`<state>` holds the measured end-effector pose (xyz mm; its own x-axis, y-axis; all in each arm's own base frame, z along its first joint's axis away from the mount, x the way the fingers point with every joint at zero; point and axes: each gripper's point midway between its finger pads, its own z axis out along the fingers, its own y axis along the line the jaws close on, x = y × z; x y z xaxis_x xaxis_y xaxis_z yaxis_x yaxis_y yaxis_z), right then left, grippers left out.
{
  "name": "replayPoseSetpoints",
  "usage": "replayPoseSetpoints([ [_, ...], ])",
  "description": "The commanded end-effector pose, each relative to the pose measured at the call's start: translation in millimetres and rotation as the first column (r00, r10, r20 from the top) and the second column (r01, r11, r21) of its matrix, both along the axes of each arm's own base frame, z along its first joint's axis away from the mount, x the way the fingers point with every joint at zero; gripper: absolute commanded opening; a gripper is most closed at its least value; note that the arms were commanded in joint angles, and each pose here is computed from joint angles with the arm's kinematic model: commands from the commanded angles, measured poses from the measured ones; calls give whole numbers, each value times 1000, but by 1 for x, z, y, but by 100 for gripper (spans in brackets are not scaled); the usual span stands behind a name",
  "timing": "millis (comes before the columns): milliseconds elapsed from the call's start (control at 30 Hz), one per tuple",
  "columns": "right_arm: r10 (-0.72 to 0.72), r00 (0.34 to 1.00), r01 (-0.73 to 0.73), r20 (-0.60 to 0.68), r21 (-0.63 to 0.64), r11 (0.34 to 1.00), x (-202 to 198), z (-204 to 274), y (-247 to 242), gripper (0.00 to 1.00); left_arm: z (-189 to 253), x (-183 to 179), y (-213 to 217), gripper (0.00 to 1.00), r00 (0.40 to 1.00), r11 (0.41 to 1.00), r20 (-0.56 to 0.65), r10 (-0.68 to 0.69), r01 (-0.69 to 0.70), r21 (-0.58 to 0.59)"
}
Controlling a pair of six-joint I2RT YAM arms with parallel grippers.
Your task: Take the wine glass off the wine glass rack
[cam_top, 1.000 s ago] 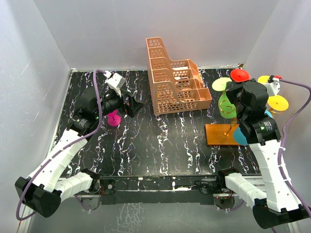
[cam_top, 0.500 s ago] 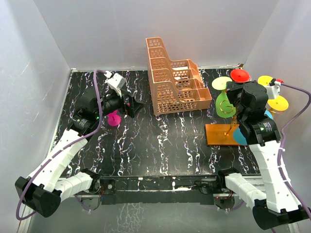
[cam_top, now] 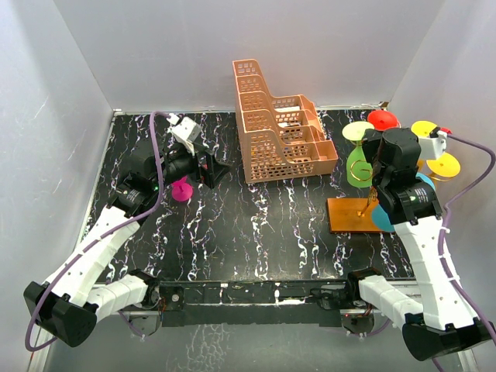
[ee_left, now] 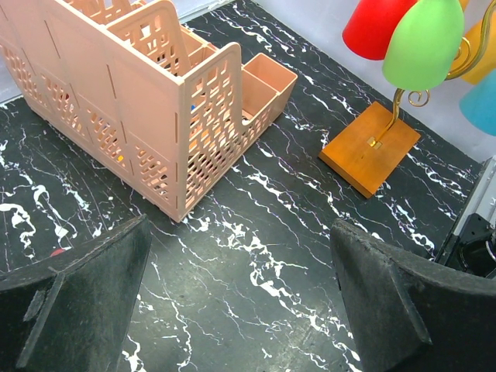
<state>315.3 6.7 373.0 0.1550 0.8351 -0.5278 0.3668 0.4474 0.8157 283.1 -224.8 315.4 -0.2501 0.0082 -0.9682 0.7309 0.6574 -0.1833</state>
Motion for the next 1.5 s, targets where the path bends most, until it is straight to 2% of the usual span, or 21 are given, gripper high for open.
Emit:
replayPoseSetpoints([
  [0, -105, 989, 103, 108, 22, 994, -2, 30, -18, 8, 8, -4, -3, 97, 999, 1000, 33, -20, 20, -14],
  [333, -175, 976, 168, 133, 58, 984, -10, 32, -29, 8, 6, -3, -4, 97, 999, 1000, 24, -21, 21, -12],
  [1000, -86, 990, 83, 113, 25, 996, 15, 36, -11, 8, 6, -3, -3, 97, 999, 1000, 26, -20, 20, -11],
  [1467, -156, 982, 155, 107, 10, 988, 21, 37, -22, 8, 8, -4, -3, 97, 999, 1000, 30, -16, 17, -13],
])
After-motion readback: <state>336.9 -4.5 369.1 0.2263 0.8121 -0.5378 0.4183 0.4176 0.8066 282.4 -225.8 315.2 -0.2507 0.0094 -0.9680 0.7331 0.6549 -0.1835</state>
